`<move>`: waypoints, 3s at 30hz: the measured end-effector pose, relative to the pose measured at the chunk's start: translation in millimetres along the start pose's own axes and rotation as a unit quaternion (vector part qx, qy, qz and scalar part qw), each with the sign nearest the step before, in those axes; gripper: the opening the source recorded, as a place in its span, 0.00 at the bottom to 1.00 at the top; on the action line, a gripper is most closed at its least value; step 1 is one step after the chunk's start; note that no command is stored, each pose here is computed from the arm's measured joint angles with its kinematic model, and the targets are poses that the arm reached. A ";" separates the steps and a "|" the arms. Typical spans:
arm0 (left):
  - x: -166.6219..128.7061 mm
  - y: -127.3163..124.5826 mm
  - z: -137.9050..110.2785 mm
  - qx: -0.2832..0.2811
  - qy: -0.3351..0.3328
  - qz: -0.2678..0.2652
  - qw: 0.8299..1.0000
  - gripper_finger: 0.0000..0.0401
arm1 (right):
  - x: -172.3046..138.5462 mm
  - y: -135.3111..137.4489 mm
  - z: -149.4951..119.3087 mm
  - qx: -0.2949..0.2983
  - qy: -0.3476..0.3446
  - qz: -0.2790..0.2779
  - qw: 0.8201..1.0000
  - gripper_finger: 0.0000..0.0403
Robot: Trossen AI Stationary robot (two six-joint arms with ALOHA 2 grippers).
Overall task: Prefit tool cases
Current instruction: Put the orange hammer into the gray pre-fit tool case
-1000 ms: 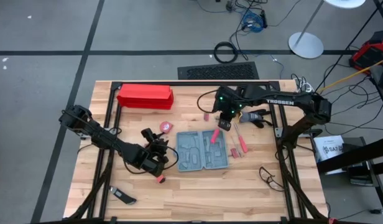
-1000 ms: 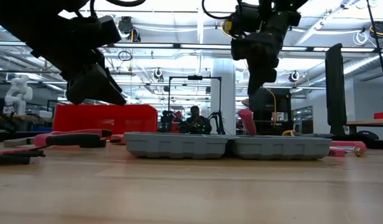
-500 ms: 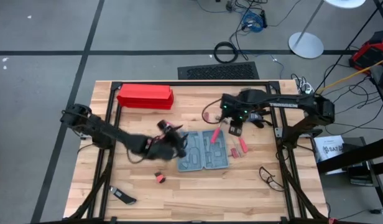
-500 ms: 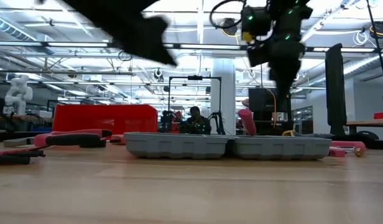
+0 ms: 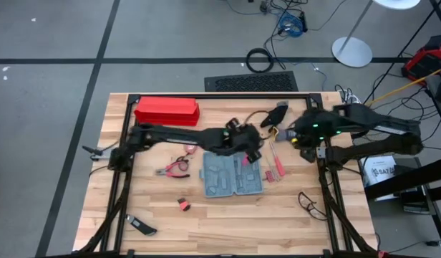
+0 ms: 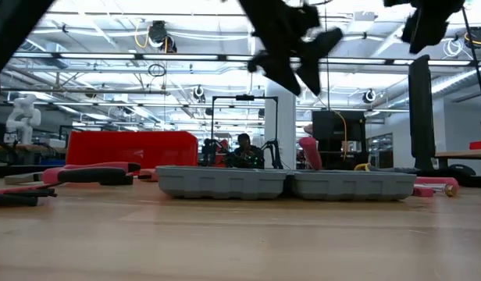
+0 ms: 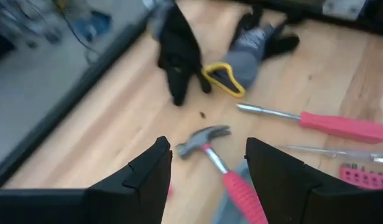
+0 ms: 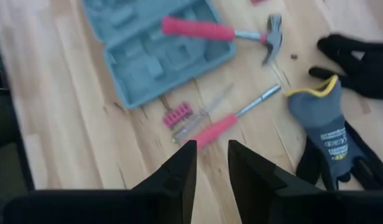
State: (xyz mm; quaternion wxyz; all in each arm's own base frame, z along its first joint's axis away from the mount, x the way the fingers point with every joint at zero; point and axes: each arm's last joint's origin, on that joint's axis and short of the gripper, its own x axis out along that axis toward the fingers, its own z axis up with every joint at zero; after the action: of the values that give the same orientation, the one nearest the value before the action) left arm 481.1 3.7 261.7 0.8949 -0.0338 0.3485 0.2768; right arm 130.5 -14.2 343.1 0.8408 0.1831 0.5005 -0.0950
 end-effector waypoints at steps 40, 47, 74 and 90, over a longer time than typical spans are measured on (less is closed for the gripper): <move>67.3 -21.0 -31.3 -0.100 0.234 -0.020 0.967 0.52 | 65.2 -8.7 -50.7 -0.057 0.093 -0.006 0.994 0.20; 70.8 -27.2 -37.3 -0.095 0.241 -0.023 0.966 0.45 | 65.4 -8.2 -49.5 -0.062 0.086 -0.003 0.994 0.20; 43.3 -36.6 -26.3 -0.070 0.191 0.006 0.979 0.21 | 65.4 -8.2 -49.2 -0.070 0.084 -0.002 0.994 0.20; -3.7 -87.1 -43.5 -0.184 0.147 0.044 0.971 0.21 | 63.6 -8.0 -52.5 -0.098 0.092 0.000 0.991 0.20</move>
State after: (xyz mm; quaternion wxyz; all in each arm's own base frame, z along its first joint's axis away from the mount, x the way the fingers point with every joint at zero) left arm 497.7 -82.7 219.7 0.7994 -0.2229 0.4204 0.3668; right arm 116.0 1.2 262.9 0.8052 0.1079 0.5824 -0.0287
